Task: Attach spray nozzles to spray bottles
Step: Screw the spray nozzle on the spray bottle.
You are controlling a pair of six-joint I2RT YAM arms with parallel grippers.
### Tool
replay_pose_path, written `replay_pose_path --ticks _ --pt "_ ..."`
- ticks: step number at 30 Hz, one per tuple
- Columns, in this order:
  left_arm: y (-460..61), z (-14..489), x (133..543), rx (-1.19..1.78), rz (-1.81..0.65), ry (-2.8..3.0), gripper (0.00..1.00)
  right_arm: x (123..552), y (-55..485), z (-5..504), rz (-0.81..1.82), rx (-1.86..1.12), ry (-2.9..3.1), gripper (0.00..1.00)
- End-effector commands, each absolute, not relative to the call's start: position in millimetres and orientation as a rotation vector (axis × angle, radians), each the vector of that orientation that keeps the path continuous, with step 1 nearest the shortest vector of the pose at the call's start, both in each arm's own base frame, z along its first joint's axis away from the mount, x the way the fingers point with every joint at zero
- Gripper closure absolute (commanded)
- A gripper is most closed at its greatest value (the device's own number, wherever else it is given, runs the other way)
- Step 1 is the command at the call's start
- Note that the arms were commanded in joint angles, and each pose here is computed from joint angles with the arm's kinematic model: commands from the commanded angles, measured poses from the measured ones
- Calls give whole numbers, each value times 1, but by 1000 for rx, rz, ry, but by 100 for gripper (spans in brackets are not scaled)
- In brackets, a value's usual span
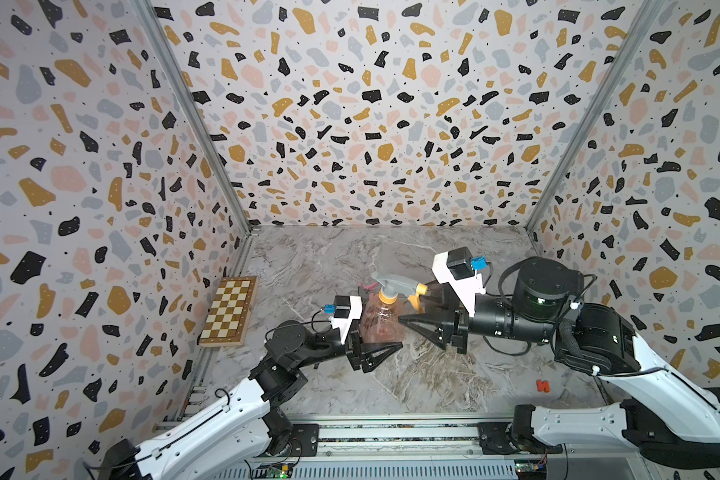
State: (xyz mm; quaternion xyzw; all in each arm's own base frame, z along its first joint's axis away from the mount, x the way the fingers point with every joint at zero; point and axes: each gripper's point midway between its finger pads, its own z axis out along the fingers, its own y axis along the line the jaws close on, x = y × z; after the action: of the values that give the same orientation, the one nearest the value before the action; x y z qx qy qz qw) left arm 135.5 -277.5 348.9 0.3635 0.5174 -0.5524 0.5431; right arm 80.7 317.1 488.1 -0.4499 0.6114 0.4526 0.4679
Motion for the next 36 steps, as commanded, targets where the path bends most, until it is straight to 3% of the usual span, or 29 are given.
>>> replay_pose_path --ticks 1,6,8,13,18,28,36 --pt "-276 357 138 853 -1290 1179 100 66 323 500 1117 -1129 1464 47" --pt "-280 359 136 868 -1319 1168 100 57 350 495 1151 -1189 1452 46" --pt "-280 359 135 872 -1324 1165 100 55 353 493 1149 -1208 1448 42" --pt "-279 361 130 888 -1337 1151 100 38 329 499 1176 -1230 1383 38" --pt "-278 364 127 899 -1339 1128 100 33 309 497 1173 -1218 1376 43" --pt "-282 364 123 965 -1333 1175 100 88 293 495 1088 -1160 1461 42" --pt "-278 361 113 1041 -1314 1242 100 107 299 482 1046 -1260 1519 28"
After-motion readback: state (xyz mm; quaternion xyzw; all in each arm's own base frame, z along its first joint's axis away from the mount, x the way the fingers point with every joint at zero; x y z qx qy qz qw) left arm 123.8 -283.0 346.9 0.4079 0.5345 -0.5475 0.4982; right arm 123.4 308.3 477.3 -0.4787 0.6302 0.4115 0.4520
